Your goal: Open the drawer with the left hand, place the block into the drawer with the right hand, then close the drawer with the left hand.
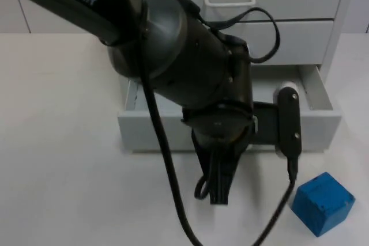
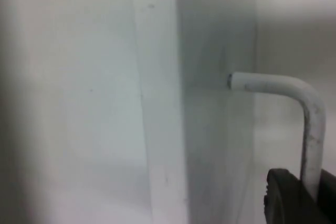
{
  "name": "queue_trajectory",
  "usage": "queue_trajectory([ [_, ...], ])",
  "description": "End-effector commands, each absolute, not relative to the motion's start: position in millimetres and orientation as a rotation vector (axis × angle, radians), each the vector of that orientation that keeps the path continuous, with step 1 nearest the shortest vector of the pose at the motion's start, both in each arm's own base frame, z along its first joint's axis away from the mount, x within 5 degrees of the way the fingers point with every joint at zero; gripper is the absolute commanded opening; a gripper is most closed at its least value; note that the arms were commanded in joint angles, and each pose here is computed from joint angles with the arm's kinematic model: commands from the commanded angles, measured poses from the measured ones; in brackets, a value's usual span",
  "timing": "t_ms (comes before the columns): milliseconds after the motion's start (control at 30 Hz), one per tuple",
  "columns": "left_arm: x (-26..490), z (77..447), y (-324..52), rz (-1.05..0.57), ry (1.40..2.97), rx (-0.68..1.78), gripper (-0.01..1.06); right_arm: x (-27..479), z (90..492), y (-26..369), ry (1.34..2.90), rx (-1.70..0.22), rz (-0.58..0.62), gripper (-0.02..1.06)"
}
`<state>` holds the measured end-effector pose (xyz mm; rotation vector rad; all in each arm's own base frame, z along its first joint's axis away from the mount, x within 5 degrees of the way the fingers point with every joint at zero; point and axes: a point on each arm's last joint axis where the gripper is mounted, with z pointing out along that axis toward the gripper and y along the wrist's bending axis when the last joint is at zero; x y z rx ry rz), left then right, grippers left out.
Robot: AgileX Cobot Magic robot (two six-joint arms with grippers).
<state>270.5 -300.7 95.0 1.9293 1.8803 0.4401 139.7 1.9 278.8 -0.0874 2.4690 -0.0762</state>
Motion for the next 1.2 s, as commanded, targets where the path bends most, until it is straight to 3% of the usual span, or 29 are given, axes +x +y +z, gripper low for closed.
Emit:
queue_trajectory([
  [0, 260.3, 98.8, -302.6, 0.412, 1.922, 1.920, 0.00, 140.8, 280.3, 1.1, 2.454, -0.076, -0.078, 1.05],
  [567, 247.3, 96.7, -309.8, 0.344, 1.929, 1.953, 0.00, 140.4, 279.8, 2.6, 2.461, -0.064, -0.051, 1.05],
  [633, 247.1, 96.6, -310.3, 0.333, 1.933, 1.947, 0.08, 140.4, 279.8, 2.6, 2.461, -0.064, -0.051, 1.05],
  [667, 247.0, 96.6, -310.5, 0.330, 1.933, 1.945, 0.15, 140.4, 279.8, 2.6, 2.461, -0.064, -0.051, 1.05],
  [700, 247.0, 96.6, -310.5, 0.330, 1.933, 1.945, 0.30, 140.4, 279.8, 2.6, 2.461, -0.064, -0.051, 1.05],
  [733, 247.0, 96.6, -310.5, 0.330, 1.933, 1.945, 0.30, 140.4, 279.8, 2.6, 2.461, -0.064, -0.051, 1.05],
  [833, 247.0, 96.6, -310.5, 0.330, 1.933, 1.945, 0.59, 140.4, 279.8, 2.6, 2.461, -0.064, -0.051, 1.05],
  [900, 247.1, 100.8, -310.2, 0.331, 1.931, 1.938, 0.71, 140.4, 279.8, 2.6, 2.461, -0.064, -0.051, 1.05],
  [1000, 246.0, 111.0, -311.0, 0.310, 1.936, 1.907, 0.77, 140.4, 279.8, 2.6, 2.461, -0.064, -0.051, 1.05],
  [1167, 242.0, 144.0, -308.6, 0.252, 1.959, 1.834, 0.78, 140.4, 279.8, 2.6, 2.461, -0.064, -0.051, 1.05],
])
